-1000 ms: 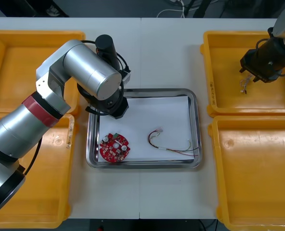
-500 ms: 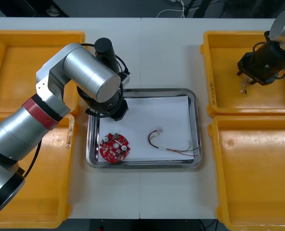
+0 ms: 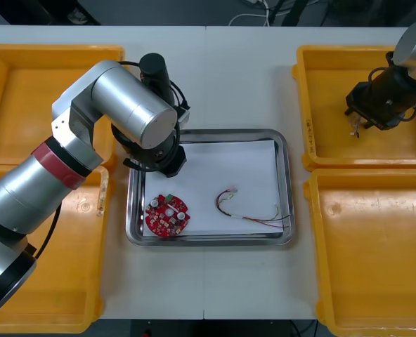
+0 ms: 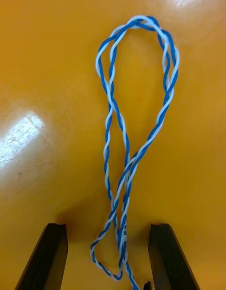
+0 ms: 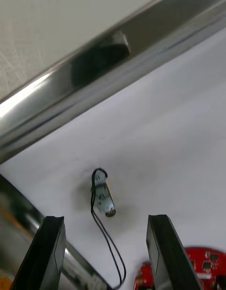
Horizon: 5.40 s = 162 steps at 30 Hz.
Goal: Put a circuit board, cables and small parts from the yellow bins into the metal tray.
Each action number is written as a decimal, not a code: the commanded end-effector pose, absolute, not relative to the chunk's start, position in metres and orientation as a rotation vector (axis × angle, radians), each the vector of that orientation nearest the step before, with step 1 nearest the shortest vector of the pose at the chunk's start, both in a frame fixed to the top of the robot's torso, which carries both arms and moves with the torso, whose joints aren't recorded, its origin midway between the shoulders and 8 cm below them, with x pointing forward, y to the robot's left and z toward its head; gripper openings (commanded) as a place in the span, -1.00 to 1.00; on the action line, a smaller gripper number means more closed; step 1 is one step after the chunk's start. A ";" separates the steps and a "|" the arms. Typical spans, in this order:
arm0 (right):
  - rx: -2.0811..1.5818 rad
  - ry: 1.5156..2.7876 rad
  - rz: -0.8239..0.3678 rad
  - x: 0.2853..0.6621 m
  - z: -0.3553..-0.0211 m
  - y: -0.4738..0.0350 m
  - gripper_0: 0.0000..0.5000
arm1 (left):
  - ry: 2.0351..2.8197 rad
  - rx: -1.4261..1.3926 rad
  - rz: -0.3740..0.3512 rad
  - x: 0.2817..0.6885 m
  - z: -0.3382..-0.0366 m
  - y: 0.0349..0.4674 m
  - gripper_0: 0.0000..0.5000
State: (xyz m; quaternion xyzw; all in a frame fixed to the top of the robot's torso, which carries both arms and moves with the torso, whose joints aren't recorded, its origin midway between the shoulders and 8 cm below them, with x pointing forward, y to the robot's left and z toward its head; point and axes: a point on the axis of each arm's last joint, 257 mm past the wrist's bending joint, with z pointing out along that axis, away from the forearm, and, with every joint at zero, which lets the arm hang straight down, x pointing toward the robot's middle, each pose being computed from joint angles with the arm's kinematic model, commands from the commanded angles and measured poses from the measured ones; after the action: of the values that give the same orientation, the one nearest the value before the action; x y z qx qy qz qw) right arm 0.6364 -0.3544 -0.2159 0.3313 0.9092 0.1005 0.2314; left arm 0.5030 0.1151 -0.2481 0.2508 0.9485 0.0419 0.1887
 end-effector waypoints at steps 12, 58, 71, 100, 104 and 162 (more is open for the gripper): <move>0.958 2.500 0.286 0.626 -0.251 -0.359 -1.00 | 2.667 0.458 0.058 0.497 -0.146 0.154 1.00; 0.606 2.628 0.017 0.559 -0.066 -0.356 -1.00 | 2.509 0.301 0.158 0.620 -0.104 0.319 1.00; 0.289 2.527 0.140 0.559 -0.033 -0.304 -1.00 | 2.425 0.306 0.150 0.652 -0.124 0.326 1.00; -0.804 2.407 -0.074 0.476 -0.087 -0.167 -1.00 | 2.401 0.342 0.168 0.668 -0.168 0.325 1.00; -0.904 2.427 -0.097 0.466 -0.105 -0.157 -1.00 | 2.403 0.343 0.168 0.668 -0.169 0.326 1.00; -1.990 1.735 -0.425 0.509 -0.186 -0.058 -1.00 | 2.531 0.375 0.145 0.615 -0.109 0.340 -1.00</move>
State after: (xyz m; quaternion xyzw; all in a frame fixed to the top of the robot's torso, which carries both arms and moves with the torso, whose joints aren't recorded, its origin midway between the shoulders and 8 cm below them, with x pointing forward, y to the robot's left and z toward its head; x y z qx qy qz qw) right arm 0.5040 -0.0797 -0.1981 -0.7120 0.6525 -0.1462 0.2145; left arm 0.6067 0.3219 -0.1623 0.0991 0.9625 0.0210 0.2518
